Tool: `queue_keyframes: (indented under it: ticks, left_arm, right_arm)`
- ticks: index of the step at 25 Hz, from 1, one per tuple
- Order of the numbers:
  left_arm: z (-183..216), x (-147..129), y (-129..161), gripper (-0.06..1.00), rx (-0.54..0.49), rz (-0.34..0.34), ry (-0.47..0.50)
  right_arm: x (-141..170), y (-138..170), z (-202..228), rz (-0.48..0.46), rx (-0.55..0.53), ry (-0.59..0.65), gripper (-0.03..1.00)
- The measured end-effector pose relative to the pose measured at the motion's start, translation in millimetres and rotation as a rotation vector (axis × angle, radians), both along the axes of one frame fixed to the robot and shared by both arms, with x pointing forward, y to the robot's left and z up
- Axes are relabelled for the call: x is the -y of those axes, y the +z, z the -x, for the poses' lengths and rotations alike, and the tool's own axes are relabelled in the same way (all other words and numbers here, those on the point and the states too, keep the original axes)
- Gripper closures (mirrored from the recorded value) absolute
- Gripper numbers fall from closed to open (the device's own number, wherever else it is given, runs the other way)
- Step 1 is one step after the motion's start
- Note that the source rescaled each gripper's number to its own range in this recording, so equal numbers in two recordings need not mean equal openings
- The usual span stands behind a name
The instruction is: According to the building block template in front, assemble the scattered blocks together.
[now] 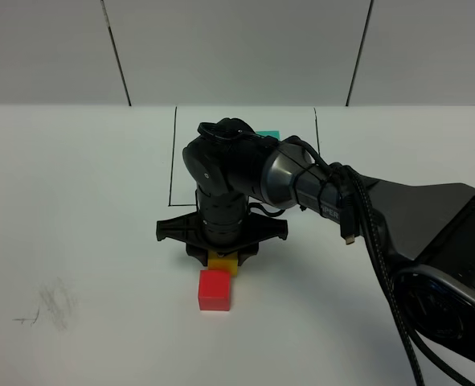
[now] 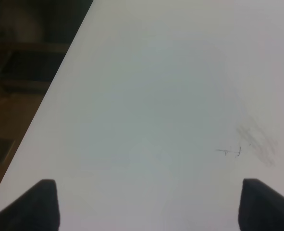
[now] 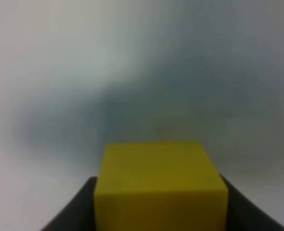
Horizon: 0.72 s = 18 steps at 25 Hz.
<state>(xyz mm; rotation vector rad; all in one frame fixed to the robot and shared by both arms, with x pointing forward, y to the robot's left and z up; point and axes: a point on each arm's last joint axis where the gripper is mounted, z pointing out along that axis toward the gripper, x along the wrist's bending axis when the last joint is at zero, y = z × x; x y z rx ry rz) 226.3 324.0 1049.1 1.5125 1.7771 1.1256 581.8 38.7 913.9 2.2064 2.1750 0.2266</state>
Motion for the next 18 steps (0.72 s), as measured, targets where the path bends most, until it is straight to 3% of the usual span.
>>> queue_keyframes:
  ticks: [18]
  left_arm:
    - [0.0, 0.0, 0.0, 0.12, 0.0, 0.0, 0.0]
  right_arm:
    - [-1.6, -3.8, -0.8, -0.009, 0.004, -0.019, 0.51]
